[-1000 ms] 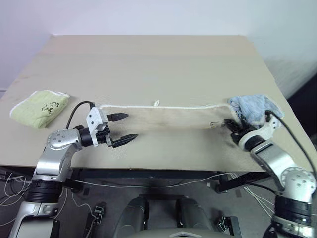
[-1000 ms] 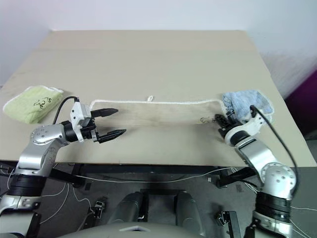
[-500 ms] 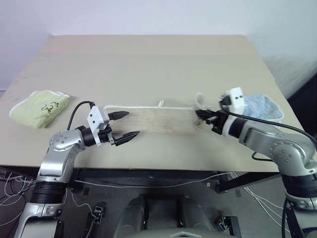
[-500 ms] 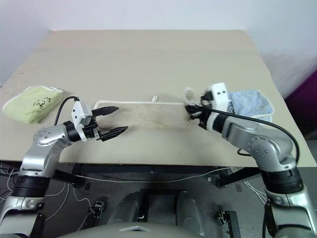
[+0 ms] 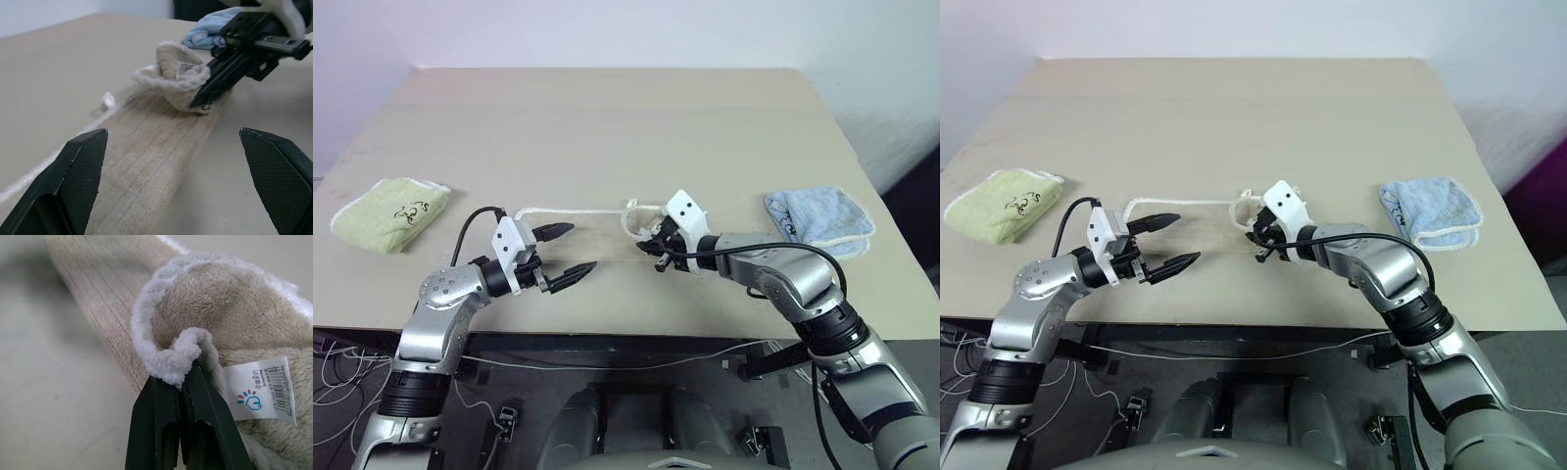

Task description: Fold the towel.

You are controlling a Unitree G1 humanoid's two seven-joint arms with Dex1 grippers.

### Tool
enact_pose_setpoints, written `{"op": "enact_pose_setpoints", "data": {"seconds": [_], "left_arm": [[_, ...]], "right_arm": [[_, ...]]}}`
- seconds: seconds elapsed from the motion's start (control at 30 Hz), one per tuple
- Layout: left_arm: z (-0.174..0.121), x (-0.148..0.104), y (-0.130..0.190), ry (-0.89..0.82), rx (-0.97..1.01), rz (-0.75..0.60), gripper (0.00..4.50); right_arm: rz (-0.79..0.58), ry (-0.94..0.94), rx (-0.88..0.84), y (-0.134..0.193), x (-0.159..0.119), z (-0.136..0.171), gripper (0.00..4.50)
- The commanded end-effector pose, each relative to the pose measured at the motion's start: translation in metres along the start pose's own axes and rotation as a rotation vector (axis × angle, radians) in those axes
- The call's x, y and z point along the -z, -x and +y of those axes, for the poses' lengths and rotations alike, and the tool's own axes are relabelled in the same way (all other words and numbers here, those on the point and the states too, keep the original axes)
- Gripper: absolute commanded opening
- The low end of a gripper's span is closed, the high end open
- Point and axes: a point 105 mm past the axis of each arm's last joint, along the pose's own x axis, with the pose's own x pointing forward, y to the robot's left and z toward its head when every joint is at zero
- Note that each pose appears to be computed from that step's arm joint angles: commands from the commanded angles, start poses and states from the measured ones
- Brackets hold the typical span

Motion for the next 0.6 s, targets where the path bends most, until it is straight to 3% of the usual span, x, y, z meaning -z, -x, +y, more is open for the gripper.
{"op": "enact_pose_setpoints", "data": {"seconds": [0.03, 0.23, 0.27, 0.33, 0.6], "left_arm": [[-0.003, -0.012, -0.001, -0.028, 0.001, -0.038, 4.50], [-0.003, -0.012, -0.003, -0.025, 0.007, -0.039, 4.50], [-0.003, -0.012, -0.003, -0.025, 0.008, -0.039, 4.50], [-0.003, -0.012, -0.004, -0.025, 0.011, -0.039, 4.50], [-0.002, -0.013, -0.005, -0.026, 0.016, -0.039, 4.50]], "right_arm": [[-0.037, 0.052, -0.018, -0.003, -0.012, 0.003, 0.06], [-0.050, 0.045, -0.033, -0.007, -0.014, 0.008, 0.06], [-0.055, 0.041, -0.035, -0.008, -0.015, 0.009, 0.25], [-0.060, 0.033, -0.033, -0.008, -0.016, 0.009, 0.69], [-0.119, 0.023, -0.041, 0.002, -0.025, 0.009, 3.42]]}}
